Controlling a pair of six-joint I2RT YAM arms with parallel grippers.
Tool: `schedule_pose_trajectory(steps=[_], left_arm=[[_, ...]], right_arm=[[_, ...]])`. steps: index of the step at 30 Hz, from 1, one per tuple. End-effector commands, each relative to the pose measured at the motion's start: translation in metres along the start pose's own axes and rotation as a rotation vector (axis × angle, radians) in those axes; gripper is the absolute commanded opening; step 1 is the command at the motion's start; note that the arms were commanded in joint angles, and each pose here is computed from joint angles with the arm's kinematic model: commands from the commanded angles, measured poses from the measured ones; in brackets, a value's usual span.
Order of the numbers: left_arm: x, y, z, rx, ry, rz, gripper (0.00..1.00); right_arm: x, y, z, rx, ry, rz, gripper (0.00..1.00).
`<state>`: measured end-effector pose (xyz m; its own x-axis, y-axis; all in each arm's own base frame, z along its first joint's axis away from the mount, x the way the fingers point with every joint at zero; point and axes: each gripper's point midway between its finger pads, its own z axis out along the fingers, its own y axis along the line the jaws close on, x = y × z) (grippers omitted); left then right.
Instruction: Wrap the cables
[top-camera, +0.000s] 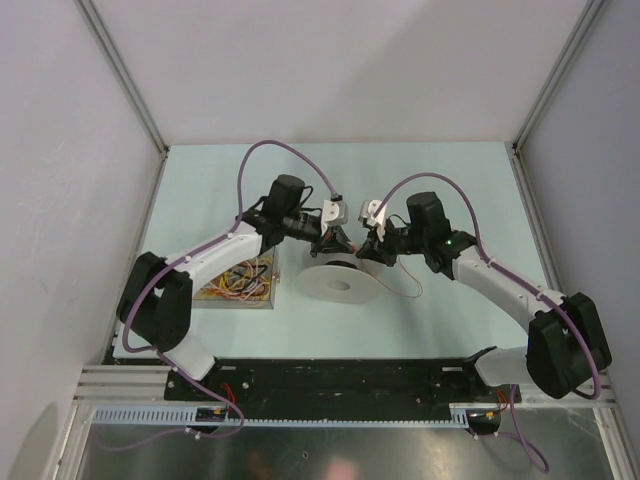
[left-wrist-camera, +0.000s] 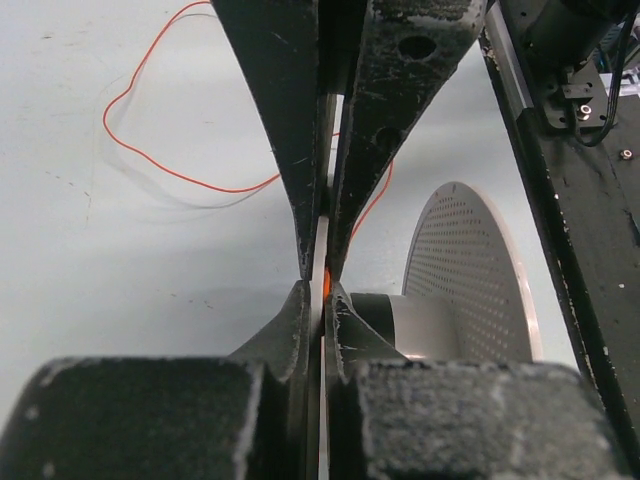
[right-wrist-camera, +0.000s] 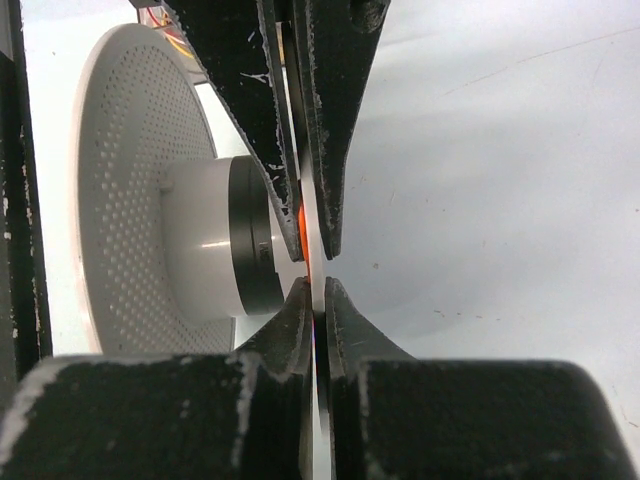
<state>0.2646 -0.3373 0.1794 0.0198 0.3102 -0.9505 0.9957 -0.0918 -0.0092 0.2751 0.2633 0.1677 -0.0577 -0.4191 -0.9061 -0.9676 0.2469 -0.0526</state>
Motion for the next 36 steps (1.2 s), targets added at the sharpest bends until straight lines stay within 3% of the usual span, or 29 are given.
schedule_pose_trajectory(steps=[1, 3, 5, 7, 10, 21, 36], left_arm=[[-0.014, 0.002, 0.0, -0.016, -0.015, -0.038, 0.0], [-0.015, 0.005, -0.004, -0.026, -0.019, -0.047, 0.0], [-0.019, 0.007, -0.008, -0.037, -0.025, -0.043, 0.0], [-0.024, 0.008, -0.013, -0.048, -0.031, -0.025, 0.0], [-0.031, 0.006, -0.018, -0.058, -0.039, 0.012, 0.0], [-0.101, 0.01, -0.047, -0.097, -0.131, 0.059, 0.0], [-0.199, 0.024, -0.097, -0.149, -0.27, 0.048, 0.0]], right_arm=[[-0.013, -0.017, -0.008, 0.098, -0.017, -0.011, 0.08], [-0.015, -0.021, -0.014, 0.123, -0.024, 0.002, 0.27], [-0.018, -0.026, -0.023, 0.153, -0.032, 0.02, 0.57], [-0.024, -0.029, -0.033, 0.179, -0.048, 0.032, 0.79], [-0.034, -0.035, -0.051, 0.226, -0.079, 0.054, 0.96], [-0.009, -0.049, -0.112, 0.295, -0.022, 0.09, 0.99], [0.002, -0.034, -0.126, 0.197, -0.01, -0.074, 0.99]])
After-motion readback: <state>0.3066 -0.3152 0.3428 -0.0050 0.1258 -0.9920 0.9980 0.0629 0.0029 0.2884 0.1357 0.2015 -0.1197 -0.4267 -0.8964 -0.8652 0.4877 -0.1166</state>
